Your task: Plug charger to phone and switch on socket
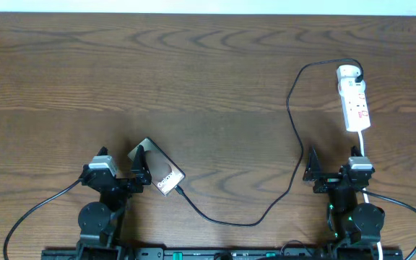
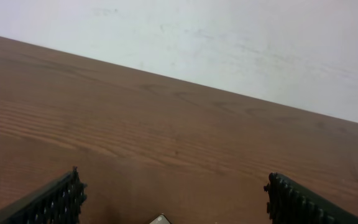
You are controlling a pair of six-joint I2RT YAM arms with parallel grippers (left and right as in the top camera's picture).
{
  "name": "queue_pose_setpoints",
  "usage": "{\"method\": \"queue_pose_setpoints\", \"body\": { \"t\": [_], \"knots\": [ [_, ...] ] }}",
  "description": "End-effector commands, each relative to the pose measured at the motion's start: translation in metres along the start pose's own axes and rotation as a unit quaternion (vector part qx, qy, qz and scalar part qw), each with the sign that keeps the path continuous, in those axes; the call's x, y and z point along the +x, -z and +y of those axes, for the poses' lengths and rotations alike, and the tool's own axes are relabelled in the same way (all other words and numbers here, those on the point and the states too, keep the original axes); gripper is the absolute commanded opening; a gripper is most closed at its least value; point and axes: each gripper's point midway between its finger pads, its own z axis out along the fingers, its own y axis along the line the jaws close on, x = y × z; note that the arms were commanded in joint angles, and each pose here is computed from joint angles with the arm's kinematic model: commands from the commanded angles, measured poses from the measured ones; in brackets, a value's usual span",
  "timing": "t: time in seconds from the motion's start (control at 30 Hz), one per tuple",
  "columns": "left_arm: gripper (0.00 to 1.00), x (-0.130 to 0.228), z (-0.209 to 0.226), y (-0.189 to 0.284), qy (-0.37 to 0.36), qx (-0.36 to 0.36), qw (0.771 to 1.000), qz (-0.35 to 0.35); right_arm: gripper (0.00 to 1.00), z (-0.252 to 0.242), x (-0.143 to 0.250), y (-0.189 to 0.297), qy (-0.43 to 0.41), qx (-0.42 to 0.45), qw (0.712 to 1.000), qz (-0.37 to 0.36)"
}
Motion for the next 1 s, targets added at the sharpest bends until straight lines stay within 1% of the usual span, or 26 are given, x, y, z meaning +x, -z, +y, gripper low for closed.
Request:
{"method": "queue_pose_setpoints", "body": {
  "t": [0.0, 0.97],
  "knots": [
    [0.92, 0.0151, 0.007, -0.0008, -0.002, -0.014, 1.0, 0.022, 0.99, 0.0007, -0.0005, 0.0007, 0.03, 0.002, 1.0, -0.002],
    [0.92, 0.0151, 0.007, -0.0008, -0.002, -0.014, 1.0, 0.022, 0.99, -0.0008, -0.0013, 0.0007, 0.031, 0.005, 0.999, -0.004]
  ]
}}
